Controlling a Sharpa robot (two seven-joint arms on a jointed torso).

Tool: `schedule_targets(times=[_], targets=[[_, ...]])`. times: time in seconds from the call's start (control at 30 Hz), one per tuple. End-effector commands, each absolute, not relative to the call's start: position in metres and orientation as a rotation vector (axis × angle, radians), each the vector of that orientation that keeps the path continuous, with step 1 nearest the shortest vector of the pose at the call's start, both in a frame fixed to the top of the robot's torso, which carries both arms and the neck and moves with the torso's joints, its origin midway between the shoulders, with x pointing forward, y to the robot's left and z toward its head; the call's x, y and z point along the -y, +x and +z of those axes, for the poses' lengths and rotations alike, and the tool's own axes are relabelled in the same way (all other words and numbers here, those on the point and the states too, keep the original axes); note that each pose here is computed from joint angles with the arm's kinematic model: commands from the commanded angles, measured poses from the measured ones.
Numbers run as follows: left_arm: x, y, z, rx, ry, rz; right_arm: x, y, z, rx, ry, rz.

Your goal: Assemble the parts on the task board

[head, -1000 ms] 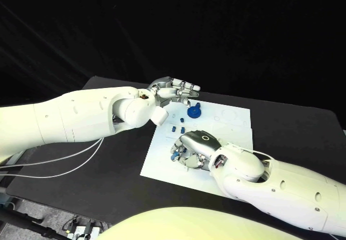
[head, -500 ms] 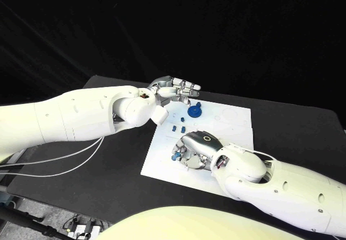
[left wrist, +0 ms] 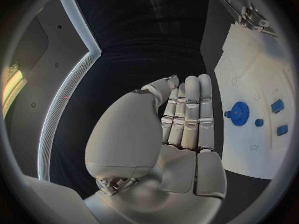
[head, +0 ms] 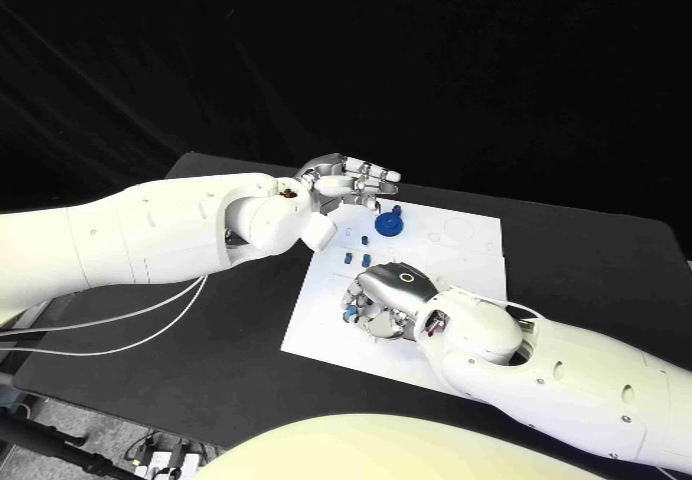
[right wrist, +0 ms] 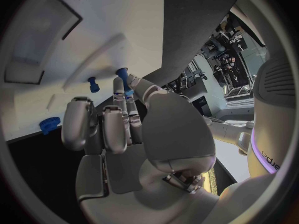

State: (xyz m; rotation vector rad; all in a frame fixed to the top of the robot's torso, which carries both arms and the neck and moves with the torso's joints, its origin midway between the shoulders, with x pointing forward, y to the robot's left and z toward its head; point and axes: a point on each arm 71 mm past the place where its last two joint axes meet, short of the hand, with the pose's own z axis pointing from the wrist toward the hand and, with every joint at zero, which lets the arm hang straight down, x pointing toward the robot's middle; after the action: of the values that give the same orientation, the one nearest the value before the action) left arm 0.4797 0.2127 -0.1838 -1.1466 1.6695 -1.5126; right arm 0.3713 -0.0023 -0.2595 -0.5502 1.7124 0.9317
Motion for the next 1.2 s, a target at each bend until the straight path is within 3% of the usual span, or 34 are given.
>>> schedule_targets(times=[0.03,0.43,0.8,1.2], targets=[[-0.211,0.479,-0.182,-1.677,-1.137,-1.536,0.002,0.371,-0.264,-1.721,-0.581,0.888],[-0.210,0.479,-0.183,-1.690,-1.136,-1.538,0.000,0.372,-0.265,-1.725,-0.563,0.901],[-0.211,0.479,-0.183,-1.689,-1.136,-1.537,0.006,0.367,-0.256,-1.656,-0.503,0.936],[-0.213,0.479,-0.183,-1.692,-1.139,-1.533,0.033,0.359,-0.231,-1.532,-0.400,0.991]])
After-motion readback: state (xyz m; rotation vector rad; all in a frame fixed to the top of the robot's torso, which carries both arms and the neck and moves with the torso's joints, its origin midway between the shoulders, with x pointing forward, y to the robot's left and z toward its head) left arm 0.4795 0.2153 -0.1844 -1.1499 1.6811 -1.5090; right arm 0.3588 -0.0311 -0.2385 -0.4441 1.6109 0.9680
